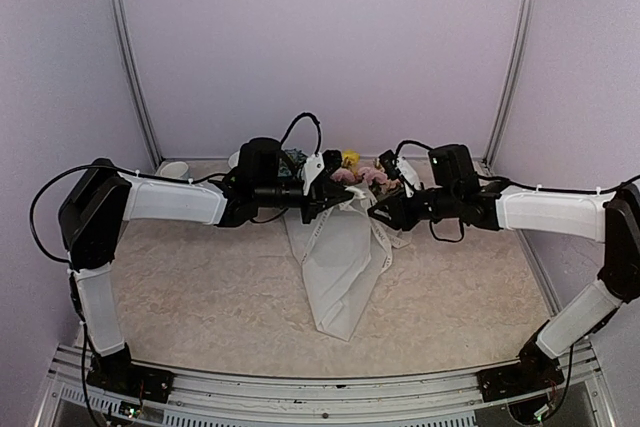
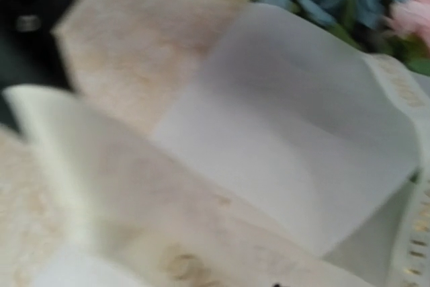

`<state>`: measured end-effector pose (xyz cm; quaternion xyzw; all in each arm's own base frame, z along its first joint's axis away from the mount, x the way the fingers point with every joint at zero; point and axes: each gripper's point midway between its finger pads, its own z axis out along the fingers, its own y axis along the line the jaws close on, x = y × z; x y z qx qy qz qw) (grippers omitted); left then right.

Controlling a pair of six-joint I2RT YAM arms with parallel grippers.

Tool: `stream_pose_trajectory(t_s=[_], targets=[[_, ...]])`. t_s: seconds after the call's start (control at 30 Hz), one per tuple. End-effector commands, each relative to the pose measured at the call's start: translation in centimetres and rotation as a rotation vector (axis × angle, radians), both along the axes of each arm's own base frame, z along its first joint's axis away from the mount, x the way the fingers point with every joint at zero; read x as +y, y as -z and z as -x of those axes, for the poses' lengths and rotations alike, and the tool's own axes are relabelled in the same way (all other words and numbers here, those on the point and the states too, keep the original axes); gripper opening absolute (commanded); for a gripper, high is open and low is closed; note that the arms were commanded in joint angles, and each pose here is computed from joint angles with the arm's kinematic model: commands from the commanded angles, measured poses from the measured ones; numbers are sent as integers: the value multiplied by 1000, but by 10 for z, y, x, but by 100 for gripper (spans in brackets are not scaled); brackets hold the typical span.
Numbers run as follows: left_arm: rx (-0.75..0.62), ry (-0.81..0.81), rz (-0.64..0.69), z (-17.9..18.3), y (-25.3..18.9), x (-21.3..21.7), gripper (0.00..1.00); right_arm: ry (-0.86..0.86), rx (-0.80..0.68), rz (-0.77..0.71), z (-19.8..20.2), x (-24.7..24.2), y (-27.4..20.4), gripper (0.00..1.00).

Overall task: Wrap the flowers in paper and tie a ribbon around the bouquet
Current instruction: Cross the ribbon over the folded bouquet.

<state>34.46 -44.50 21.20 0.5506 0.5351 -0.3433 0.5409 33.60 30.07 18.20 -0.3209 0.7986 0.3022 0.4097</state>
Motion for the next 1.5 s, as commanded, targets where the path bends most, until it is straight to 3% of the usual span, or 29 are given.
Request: stream_pose_trajectory(t_s=[0.0,0.27,0.4,0.7,1.03,1.17,1.33,1.47], targets=[[0,-7,22,-1,-3,1,0,-131,-88,-86,22,16,-28,32],[-2,-5,25,2,-5,0,0,-89,-61,-72,0,26,-10,16],[0,-1,23,3,-5,0,0,-25,-56,-50,-12,22,-7,0],[-5,-78,-8,-4,-1,5,0,101,-63,20,-11,-7,-4,0],[29,-114,-161,10,20,-4,0,261,-148,30,-25,-32,-34,0],[69,-37,-124,28,12,-13,0,339,-157,65,-38,-41,-31,0],[112,-88,-48,21,-12,-15,0,210,-125,53,-23,-23,-24,0],[96,-48,-36,32,-20,-18,0,320,-118,104,-29,-43,-16,0]])
